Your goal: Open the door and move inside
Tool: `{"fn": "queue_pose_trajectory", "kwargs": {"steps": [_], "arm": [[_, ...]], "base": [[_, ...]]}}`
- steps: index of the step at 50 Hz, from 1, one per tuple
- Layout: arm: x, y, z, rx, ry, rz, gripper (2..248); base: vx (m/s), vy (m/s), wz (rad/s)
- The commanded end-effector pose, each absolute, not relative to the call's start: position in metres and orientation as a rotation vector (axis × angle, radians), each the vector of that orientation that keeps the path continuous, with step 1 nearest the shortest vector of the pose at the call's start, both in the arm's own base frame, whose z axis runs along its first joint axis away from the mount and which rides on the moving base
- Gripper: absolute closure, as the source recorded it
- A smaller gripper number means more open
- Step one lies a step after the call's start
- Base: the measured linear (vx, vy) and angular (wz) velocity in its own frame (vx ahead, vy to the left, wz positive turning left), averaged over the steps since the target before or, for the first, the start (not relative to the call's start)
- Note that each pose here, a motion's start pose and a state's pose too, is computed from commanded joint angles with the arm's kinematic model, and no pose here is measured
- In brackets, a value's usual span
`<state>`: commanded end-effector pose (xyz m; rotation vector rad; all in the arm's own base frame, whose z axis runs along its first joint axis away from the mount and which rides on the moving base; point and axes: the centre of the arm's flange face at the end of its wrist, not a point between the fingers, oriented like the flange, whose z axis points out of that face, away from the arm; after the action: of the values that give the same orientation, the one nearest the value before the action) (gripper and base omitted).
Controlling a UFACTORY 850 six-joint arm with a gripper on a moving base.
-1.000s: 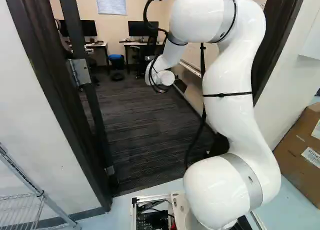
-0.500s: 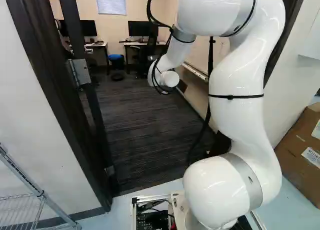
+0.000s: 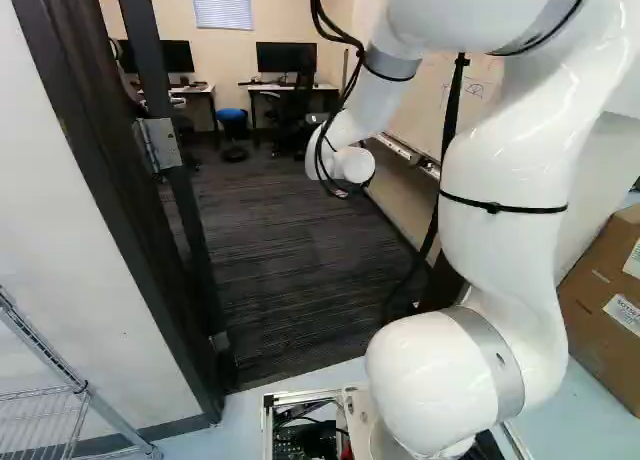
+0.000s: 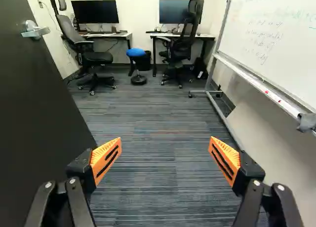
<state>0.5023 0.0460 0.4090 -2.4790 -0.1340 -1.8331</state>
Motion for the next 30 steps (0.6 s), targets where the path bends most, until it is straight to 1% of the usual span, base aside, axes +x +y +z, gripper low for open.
{"fn": "queue_pose_trajectory", "kwargs": {"steps": [30], "arm": [[0.393, 0.019, 0.400, -2.517, -0.071, -1.829, 3]], "base": [[0.000, 0.000, 0.000]]}}
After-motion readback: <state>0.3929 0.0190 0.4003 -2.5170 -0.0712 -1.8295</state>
